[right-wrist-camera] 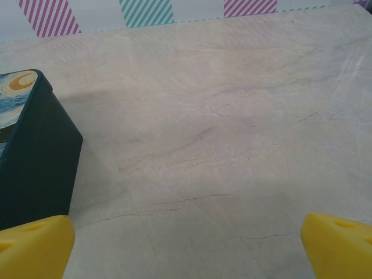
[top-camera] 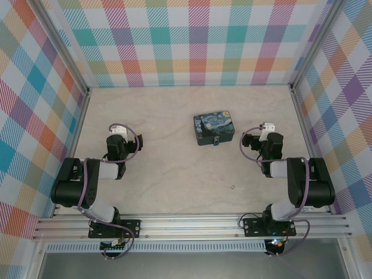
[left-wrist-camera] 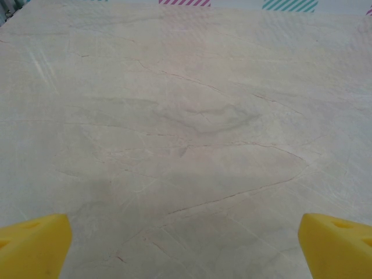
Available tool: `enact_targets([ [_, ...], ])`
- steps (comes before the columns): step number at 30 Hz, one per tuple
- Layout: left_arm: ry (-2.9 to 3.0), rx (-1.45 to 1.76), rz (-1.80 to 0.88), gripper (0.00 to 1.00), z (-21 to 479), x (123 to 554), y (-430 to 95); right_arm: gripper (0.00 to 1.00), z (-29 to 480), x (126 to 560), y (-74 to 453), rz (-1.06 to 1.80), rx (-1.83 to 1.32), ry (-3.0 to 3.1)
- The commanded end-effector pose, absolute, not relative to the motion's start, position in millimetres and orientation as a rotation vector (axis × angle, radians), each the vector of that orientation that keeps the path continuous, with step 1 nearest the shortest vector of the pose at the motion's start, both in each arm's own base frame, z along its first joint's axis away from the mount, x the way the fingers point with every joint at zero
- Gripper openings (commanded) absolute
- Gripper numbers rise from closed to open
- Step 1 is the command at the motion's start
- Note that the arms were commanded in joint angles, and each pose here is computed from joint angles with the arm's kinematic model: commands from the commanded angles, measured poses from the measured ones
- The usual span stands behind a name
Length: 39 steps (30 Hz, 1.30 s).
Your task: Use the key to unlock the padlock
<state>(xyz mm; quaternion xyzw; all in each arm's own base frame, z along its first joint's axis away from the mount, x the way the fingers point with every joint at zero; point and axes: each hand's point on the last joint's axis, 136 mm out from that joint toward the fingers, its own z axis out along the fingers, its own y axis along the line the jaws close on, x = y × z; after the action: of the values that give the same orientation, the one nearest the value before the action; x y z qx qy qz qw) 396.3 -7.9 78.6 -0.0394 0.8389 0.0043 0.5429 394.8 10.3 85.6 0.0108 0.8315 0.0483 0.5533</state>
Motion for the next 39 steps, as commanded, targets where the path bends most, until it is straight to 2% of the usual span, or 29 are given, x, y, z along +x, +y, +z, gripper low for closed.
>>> enact_targets([
  [1,1.976,-0.109,-0.009,1.00,99,396,-8,1.00,102,392,11,0.119,0.028,1.910],
  [6,1.941,-0.123,-0.042,1.00,143,389,-10,1.00,123,375,10,0.138,0.067,1.958],
  [11,1.921,-0.188,-0.195,1.00,189,382,-23,1.00,147,352,20,0.254,0.134,2.009],
  [16,1.958,-0.233,-0.384,1.00,203,377,-50,1.00,164,331,35,0.411,0.190,2.033],
  [20,2.011,-0.224,-0.583,1.00,206,379,-92,1.00,168,327,58,0.626,0.234,2.092],
  [26,2.046,-0.301,-0.886,1.00,199,388,-152,1.00,182,351,93,0.982,0.250,2.022],
  [39,2.248,-0.224,-1.150,1.00,150,411,-275,1.00,138,440,102,1.067,0.302,2.137],
])
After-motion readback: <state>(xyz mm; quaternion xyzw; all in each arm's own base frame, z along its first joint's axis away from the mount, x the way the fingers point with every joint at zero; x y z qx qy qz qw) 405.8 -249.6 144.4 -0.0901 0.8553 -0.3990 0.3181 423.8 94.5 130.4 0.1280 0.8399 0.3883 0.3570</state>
